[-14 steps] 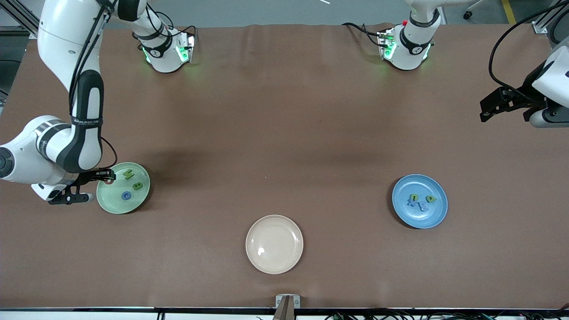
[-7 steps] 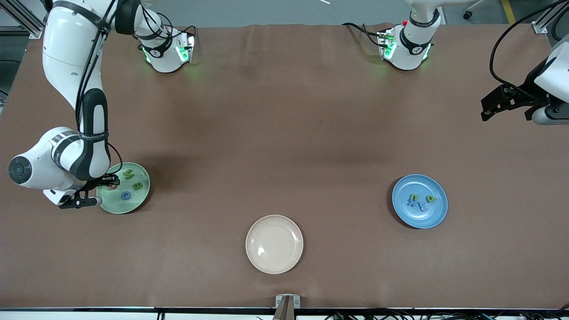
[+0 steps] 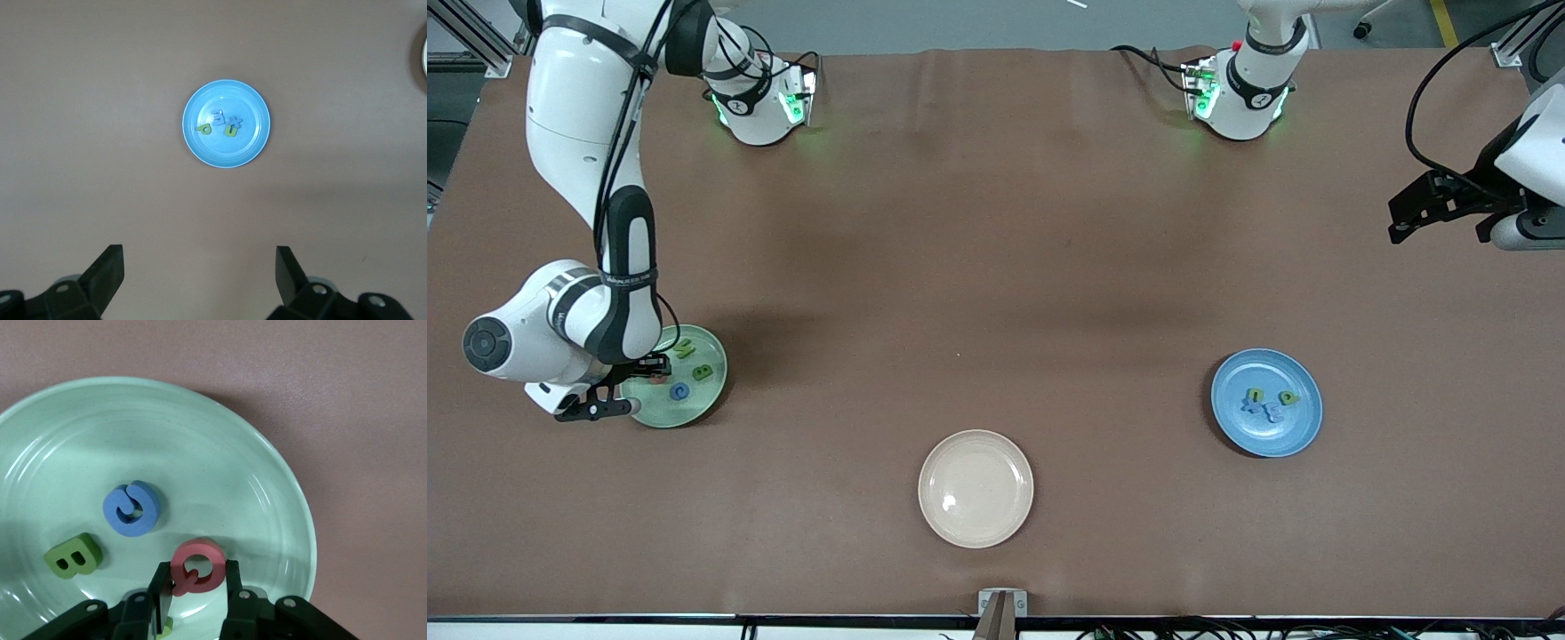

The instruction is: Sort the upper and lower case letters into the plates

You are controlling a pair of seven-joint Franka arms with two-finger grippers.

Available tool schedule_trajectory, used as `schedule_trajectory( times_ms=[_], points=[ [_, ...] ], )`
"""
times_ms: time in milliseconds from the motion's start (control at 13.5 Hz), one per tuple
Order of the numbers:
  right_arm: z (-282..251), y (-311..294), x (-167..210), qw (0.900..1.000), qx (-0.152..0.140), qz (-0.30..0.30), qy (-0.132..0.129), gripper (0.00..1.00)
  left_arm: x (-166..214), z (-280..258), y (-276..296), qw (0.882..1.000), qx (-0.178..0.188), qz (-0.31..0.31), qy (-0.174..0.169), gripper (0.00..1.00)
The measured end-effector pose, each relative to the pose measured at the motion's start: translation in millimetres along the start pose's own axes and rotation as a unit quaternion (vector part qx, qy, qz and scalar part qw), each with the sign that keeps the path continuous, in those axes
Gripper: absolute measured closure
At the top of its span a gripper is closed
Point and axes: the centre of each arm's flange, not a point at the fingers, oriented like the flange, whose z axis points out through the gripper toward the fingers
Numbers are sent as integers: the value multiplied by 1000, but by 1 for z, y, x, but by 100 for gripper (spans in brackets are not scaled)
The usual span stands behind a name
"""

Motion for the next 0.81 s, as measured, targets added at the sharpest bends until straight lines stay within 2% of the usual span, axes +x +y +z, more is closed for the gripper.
schedule_trajectory(
  times_ms=[74,148,517,591,739,813],
  points=[
    [0,-1,0,1000,0,-1,0,63,0,0,0,1000,0,0,2,0],
    [0,-1,1,1000,0,-1,0,56,0,0,0,1000,0,0,2,0],
    [-8,-5,8,1000,-1,-7,8,3,0,0,1,1000,0,0,2,0],
    [-14,-8,13,1000,1,-11,10,0,0,0,1,1000,0,0,2,0],
    [-29,-16,23,1000,7,-15,5,0,-1,-2,1,1000,0,0,4,0],
    [-39,-18,28,1000,-2,-12,-5,0,-2,-3,1,1000,0,0,5,0]
  ],
)
